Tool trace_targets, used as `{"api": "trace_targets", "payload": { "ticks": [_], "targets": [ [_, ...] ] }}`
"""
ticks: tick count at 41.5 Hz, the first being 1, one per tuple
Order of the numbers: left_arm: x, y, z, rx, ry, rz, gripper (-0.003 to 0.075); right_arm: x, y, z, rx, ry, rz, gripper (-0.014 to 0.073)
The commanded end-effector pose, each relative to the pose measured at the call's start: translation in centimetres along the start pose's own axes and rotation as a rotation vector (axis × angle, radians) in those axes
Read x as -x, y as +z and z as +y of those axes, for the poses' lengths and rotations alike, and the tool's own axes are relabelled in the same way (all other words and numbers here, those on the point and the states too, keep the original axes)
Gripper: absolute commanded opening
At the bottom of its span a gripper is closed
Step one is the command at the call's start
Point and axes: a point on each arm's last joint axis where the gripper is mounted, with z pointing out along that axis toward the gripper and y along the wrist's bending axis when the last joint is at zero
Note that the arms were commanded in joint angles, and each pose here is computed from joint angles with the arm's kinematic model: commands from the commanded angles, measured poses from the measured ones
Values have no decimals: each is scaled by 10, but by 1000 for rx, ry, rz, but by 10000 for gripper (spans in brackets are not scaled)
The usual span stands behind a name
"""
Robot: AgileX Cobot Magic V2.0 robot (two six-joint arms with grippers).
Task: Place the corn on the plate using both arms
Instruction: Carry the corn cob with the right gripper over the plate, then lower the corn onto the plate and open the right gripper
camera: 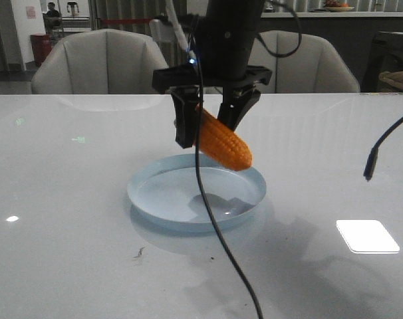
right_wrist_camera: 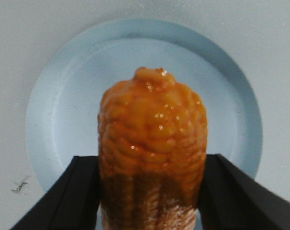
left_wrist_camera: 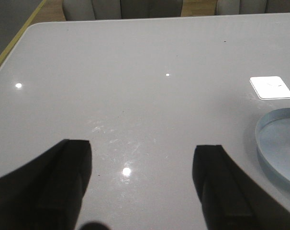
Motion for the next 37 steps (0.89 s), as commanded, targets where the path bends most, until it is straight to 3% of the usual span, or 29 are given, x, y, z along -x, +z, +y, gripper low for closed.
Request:
{"api": "trace_targets", "payload": {
  "ticks": [1, 8, 15, 25, 33, 37],
  "targets": [
    [16, -3, 1, 7, -11, -102, 505, 7, -20, 1, -2, -15, -66, 345],
    [16, -3, 1, 7, -11, -102, 505, 4, 4, 0, 5, -8, -1, 437],
    [16, -3, 1, 7, -11, -102, 505, 7, 6, 1, 27, 6, -22, 545],
    [16, -3, 1, 7, -11, -102, 505, 17, -4, 2, 27, 4, -89, 563],
    [16, -3, 1, 7, -11, -102, 505, 14, -10, 2, 19, -3, -65, 561],
    [16, -3, 1, 7, -11, -102, 505, 14, -26, 2, 2, -55, -90, 561]
  ]
}}
